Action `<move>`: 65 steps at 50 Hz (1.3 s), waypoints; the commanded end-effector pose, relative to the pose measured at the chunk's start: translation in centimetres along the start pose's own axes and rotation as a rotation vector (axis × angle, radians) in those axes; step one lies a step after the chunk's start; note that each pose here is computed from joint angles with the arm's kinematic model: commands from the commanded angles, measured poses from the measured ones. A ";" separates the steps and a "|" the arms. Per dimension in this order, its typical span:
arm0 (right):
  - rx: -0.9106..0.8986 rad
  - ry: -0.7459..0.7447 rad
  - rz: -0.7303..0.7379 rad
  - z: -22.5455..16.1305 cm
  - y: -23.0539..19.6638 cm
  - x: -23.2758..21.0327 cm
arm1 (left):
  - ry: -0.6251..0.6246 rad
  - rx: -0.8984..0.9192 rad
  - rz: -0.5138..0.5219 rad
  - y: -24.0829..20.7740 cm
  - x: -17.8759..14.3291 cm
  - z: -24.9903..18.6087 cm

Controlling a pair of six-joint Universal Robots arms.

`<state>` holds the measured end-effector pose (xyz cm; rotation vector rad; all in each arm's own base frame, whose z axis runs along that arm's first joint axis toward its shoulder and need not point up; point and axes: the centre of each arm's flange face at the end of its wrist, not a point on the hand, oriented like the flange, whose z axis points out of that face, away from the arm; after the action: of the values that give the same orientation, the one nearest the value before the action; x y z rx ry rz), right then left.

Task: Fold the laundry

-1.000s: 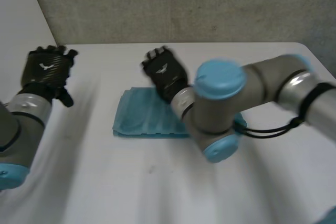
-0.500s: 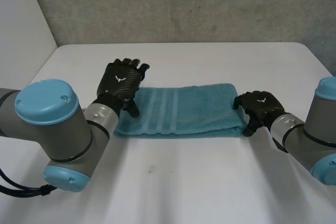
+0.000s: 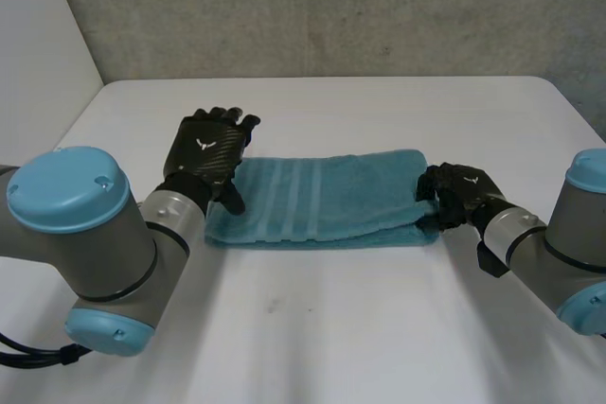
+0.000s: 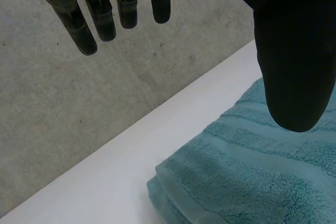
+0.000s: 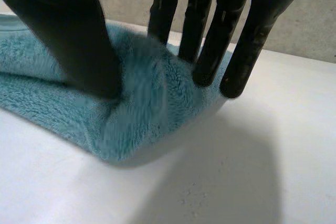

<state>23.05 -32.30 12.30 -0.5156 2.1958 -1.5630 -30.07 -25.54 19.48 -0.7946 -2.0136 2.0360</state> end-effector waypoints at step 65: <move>-0.097 -0.128 -0.135 1.3 -3.5 -8.7 | 0.072 -0.224 -0.219 2.3 4.8 2.4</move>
<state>30.93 -28.74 20.99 -0.7476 2.0800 -1.6197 -34.95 -25.89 19.12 -0.6181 -2.0819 1.7865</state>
